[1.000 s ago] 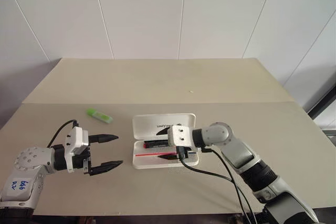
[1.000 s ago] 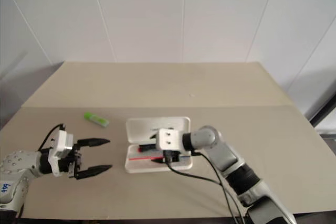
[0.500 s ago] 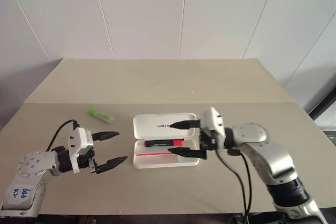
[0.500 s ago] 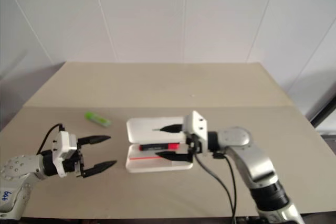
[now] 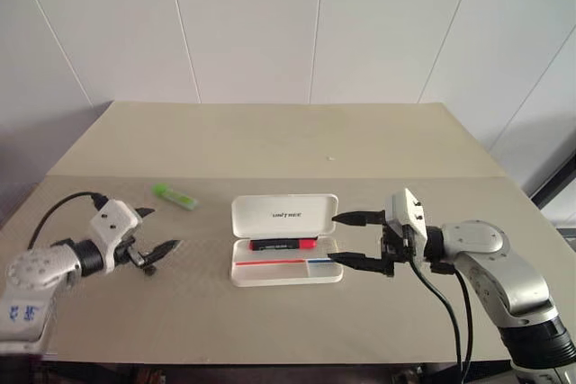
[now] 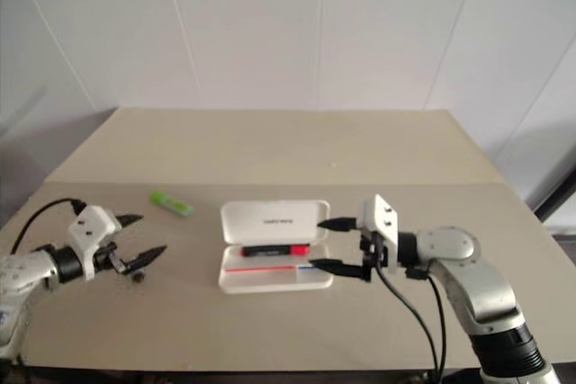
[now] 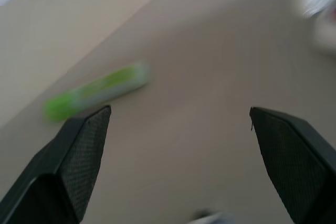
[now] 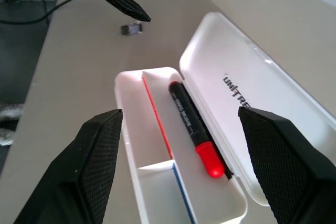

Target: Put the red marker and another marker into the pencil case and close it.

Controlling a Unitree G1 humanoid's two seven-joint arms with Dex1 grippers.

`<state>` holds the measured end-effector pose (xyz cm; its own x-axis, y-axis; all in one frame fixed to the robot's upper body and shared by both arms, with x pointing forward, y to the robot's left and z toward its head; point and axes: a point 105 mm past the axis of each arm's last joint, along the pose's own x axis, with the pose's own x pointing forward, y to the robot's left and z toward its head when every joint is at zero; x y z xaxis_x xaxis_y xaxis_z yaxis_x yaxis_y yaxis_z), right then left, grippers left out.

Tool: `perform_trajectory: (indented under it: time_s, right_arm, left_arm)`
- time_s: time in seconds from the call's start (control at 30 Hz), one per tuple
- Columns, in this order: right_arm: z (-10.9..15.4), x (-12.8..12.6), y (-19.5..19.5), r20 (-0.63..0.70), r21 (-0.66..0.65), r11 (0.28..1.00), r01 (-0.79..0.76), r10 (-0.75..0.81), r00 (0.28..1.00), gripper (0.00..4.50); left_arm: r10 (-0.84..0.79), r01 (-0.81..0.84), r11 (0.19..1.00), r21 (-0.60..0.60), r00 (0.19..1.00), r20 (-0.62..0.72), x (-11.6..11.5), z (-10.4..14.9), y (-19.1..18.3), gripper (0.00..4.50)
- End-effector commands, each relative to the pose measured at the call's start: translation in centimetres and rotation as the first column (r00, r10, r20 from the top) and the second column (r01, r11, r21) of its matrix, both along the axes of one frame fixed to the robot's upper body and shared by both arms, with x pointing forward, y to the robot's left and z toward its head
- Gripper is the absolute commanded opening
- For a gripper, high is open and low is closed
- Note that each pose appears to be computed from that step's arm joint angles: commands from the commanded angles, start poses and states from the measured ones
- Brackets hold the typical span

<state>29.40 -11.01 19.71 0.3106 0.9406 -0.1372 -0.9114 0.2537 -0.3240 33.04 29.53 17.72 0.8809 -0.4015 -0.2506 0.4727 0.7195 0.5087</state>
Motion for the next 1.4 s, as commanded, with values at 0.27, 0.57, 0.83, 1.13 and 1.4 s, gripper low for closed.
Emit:
perform_trajectory:
  time_s: [0.27,0.57,0.83,1.13,1.4]
  right_arm:
    - [0.7,-0.2,0.3,0.063,0.040,0.999,0.034,-0.037,0.997,4.48]
    - [0.8,-0.3,0.2,0.064,0.041,0.998,0.055,-0.057,0.996,4.48]
    - [0.9,0.0,0.4,0.066,0.044,0.998,0.047,-0.049,0.997,4.48]
    - [1.0,0.1,0.6,0.073,0.055,0.997,0.051,-0.055,0.996,4.48]
    - [0.9,-0.1,0.2,0.069,0.054,0.996,0.075,-0.079,0.994,4.48]
  left_arm:
    - [0.213,-0.214,0.977,0.022,0.975,0.058,5.5,1.3,1.8,4.50]
    - [0.216,-0.211,0.974,-0.078,0.974,0.065,6.9,0.9,-1.0,4.50]
    - [0.061,-0.063,0.996,0.067,0.997,0.036,6.7,2.0,-0.9,4.50]
    - [0.122,-0.127,0.989,0.076,0.990,0.063,8.9,3.1,-0.2,4.50]
    - [0.331,-0.318,0.941,-0.111,0.934,0.132,9.9,3.5,-0.8,4.50]
